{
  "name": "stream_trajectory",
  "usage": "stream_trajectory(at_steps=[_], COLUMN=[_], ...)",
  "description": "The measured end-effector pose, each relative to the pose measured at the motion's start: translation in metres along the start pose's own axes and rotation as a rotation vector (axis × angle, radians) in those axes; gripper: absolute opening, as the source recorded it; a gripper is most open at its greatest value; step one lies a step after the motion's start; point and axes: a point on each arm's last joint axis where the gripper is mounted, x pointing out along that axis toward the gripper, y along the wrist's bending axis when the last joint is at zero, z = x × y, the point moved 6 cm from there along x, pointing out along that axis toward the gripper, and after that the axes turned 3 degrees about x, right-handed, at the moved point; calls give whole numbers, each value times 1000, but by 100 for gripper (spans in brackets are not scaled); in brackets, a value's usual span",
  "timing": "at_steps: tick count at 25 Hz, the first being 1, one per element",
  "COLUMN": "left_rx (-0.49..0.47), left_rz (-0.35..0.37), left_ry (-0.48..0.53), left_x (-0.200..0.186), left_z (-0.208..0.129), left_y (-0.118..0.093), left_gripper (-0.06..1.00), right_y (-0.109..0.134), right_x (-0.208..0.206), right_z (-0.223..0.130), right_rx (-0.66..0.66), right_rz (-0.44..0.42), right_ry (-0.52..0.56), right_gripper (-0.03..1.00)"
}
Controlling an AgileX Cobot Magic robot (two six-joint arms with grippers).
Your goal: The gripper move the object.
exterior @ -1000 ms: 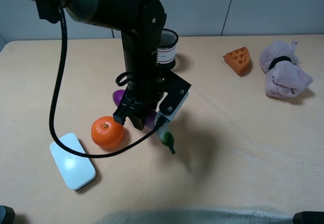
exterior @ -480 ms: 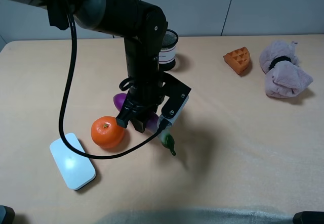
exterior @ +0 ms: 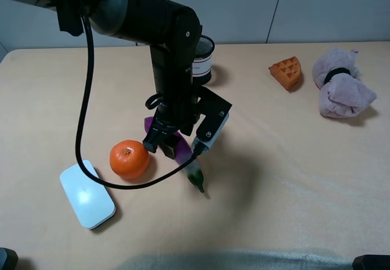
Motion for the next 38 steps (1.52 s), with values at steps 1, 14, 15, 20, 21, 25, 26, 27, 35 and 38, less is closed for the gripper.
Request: stream_trajectory(at_steps=[1,14,15,20,21,25,26,27,35,38], left_rx=[0,0,-2,-39,-46,-86,-93,-107,-199,-239], left_rz=[0,-3,-9,-25,-27,-46,-56,-62,10,44], left_ry=[0,1,2,2,2,6,11,15,27,19], left_x=[0,-1,-2,-16,-20,-35,-38,-41,-75,-89], left_z=[0,0,0,4,5,8,8,8,6,6], left_y=[0,0,0,6,8,12,11,12,17,17], left_gripper=[61,61,61,61,61,61,61,61,61,61], right_y=[0,0,0,0,0,0,0,0,0,0], right_x=[0,0,0,0,0,0,0,0,0,0], right_z=[0,0,0,0,0,0,0,0,0,0], right_rx=[0,0,0,0,0,0,0,0,0,0], right_rz=[0,0,0,0,0,0,0,0,0,0], right_ry=[0,0,0,0,0,0,0,0,0,0], right_gripper=[69,69,69,69,69,69,69,69,69,69])
